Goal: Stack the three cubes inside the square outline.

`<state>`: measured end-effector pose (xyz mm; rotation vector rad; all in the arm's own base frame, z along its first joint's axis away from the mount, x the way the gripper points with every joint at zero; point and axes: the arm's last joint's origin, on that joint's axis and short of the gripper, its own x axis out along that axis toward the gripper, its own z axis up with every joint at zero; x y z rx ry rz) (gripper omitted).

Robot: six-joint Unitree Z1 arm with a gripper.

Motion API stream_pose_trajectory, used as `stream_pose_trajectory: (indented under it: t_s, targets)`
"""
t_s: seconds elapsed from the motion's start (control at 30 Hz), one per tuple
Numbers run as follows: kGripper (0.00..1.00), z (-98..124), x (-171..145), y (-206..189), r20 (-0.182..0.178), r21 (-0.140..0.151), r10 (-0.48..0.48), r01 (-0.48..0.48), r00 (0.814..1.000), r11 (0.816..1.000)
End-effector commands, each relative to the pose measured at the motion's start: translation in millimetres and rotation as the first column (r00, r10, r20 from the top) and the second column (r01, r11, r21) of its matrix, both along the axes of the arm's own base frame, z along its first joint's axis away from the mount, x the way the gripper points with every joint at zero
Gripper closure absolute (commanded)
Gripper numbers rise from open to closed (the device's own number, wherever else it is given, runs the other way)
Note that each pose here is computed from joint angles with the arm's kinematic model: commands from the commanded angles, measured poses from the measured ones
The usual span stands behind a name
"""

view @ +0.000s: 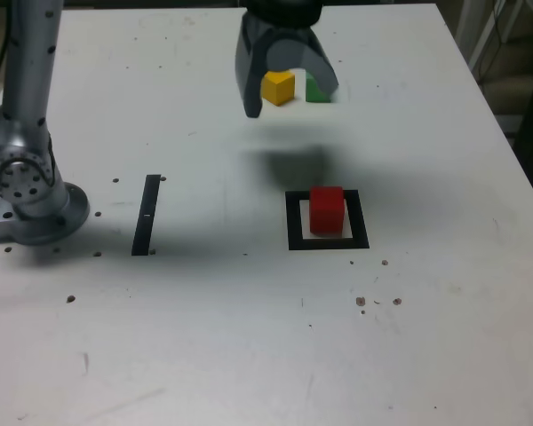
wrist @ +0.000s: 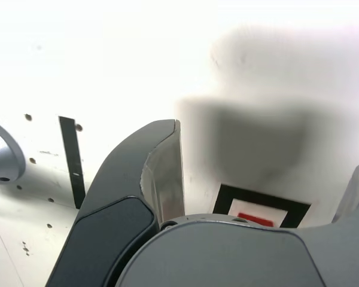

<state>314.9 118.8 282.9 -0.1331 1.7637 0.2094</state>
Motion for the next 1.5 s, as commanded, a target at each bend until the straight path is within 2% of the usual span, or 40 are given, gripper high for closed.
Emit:
stream_pose_trajectory:
  t_s: [0.0, 0.4, 0.67, 1.0, 1.47]
  targets:
    - [0.01, 5.4, -4.1, 8.0, 0.007, 0.003, 0.024, -0.024, 1.0, 1.0]
    - [0.01, 11.6, -16.3, 62.3, 0.007, -0.001, 0.176, -0.176, 0.984, 0.984]
    - [0.01, 5.4, -10.5, 98.8, 0.007, -0.02, 0.289, -0.289, 0.957, 0.957]
    - [0.01, -8.9, -8.0, 132.4, -0.023, -0.055, 0.4, -0.4, 0.916, 0.915]
    - [0.02, -33.1, -11.2, 161.6, -0.068, -0.076, 0.457, -0.462, 0.887, 0.884]
